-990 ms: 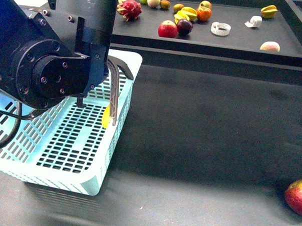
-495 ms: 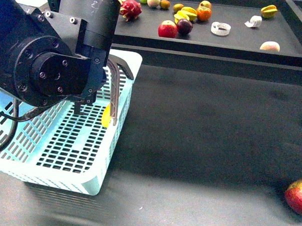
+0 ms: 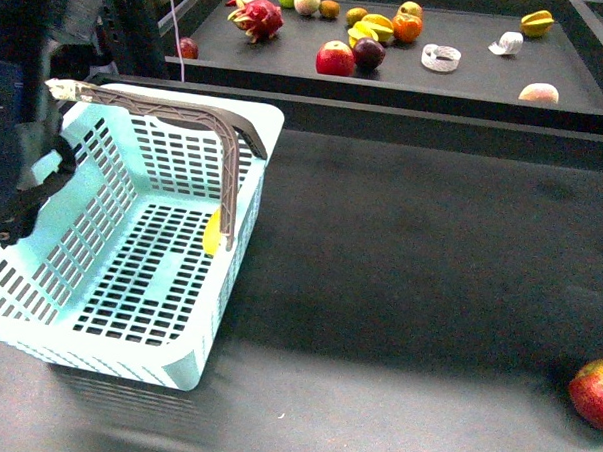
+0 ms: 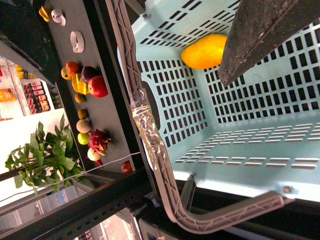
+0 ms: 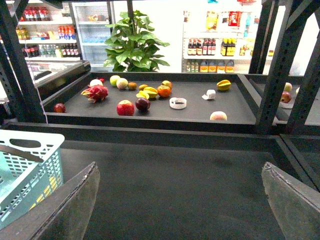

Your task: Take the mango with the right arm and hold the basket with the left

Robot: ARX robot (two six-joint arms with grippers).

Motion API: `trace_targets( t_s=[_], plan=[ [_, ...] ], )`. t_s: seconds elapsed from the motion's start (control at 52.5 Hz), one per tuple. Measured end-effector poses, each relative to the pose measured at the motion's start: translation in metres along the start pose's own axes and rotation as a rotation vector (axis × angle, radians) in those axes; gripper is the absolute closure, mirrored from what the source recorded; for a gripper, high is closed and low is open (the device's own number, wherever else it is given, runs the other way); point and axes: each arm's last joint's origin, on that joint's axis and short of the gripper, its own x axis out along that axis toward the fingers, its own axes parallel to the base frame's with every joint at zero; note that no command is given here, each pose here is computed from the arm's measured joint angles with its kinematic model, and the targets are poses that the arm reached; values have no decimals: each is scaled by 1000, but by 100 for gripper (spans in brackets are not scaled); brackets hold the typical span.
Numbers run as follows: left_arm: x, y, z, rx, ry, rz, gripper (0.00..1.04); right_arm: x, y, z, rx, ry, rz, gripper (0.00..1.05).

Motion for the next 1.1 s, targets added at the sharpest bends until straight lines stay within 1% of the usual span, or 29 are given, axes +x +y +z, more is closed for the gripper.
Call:
trace_targets(
  t_s=[0.057, 0.114, 0.229, 0.4, 0.476, 0.629, 0.743, 1.105],
  plan=[
    [-16, 2, 8, 13, -18, -17, 8, 0, 0, 0, 0, 0, 0, 8],
    [-36, 6, 17, -9, -49, -50, 8, 0, 0, 0, 0, 0, 0, 8],
    [-74, 20, 36, -17, -101, -66, 8, 0, 0, 0, 0, 0, 0, 8],
    [-117, 28, 54, -26, -152, -96, 8, 0, 0, 0, 0, 0, 0, 8],
    [-133, 30, 58, -18, -168, -105, 8, 0, 0, 0, 0, 0, 0, 8],
    [-140, 36, 56, 28, -197, -68, 8, 0, 0, 0, 0, 0, 0, 8],
    [-139, 47, 50, 84, -180, -33, 8, 0, 0, 0, 0, 0, 0, 8],
    [-140, 48, 49, 69, -176, -38, 8, 0, 0, 0, 0, 0, 0, 8]
  ],
)
